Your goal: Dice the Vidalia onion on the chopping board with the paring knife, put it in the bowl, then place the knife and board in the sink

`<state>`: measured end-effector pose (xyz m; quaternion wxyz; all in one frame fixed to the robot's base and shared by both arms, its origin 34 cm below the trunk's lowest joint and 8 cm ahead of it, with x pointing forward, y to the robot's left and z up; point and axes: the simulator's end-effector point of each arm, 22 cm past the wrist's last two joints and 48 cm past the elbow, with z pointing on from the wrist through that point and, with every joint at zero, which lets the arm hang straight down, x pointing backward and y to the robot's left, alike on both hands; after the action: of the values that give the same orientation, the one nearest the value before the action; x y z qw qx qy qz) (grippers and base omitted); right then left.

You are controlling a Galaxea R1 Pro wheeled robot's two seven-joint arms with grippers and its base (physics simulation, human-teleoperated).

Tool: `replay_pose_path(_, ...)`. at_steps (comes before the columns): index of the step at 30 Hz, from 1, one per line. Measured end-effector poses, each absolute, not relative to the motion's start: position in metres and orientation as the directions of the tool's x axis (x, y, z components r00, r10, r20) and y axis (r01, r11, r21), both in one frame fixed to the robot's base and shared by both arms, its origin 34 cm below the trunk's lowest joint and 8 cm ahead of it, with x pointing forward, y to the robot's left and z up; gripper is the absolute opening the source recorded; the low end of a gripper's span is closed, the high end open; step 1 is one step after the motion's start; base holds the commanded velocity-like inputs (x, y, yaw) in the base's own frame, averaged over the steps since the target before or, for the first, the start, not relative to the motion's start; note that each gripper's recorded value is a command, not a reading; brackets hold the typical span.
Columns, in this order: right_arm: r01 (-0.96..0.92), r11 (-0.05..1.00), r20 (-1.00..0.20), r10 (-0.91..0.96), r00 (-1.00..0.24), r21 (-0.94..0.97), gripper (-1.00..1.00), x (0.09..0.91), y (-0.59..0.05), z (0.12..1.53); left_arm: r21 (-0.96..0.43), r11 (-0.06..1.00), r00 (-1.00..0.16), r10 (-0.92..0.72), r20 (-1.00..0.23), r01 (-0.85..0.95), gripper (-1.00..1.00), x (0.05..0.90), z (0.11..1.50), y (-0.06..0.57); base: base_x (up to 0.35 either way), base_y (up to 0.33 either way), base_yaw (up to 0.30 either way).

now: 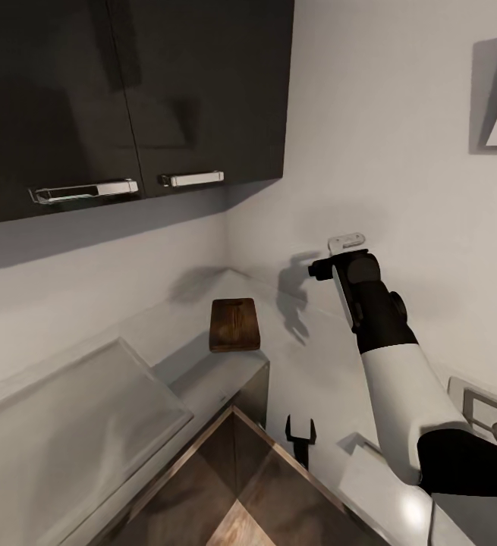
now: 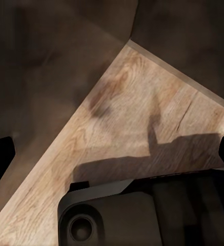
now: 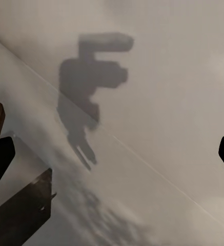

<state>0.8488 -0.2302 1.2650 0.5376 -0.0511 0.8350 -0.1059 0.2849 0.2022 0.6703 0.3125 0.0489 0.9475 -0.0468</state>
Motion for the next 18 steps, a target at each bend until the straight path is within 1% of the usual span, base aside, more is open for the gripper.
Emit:
replay_pose_path(3,0.029,0.972,-0.887,-0.199,-0.417,-0.232,1.0,0.8488,-0.2302,1.265,-0.058,0.991,-0.8,0.063,-0.597,0.122,1.0,0.2849,0.6703,0.2022,0.001,-0.012,0.0)
replay_pose_path(8,0.028,0.972,-0.886,-0.199,-0.418,-0.232,1.0,0.8488,-0.2301,1.2645,-0.058,0.991,-0.8,0.064,-0.596,0.122,1.0,0.2848,0.6702,0.2023,0.0,-0.079,0.0)
replay_pose_path(18,0.028,0.972,-0.886,-0.199,-0.418,-0.232,1.0,0.8488,-0.2302,1.2644,-0.058,0.991,-0.8,0.064,-0.596,0.122,1.0,0.2848,0.6702,0.2022,0.0,-0.008,0.0)
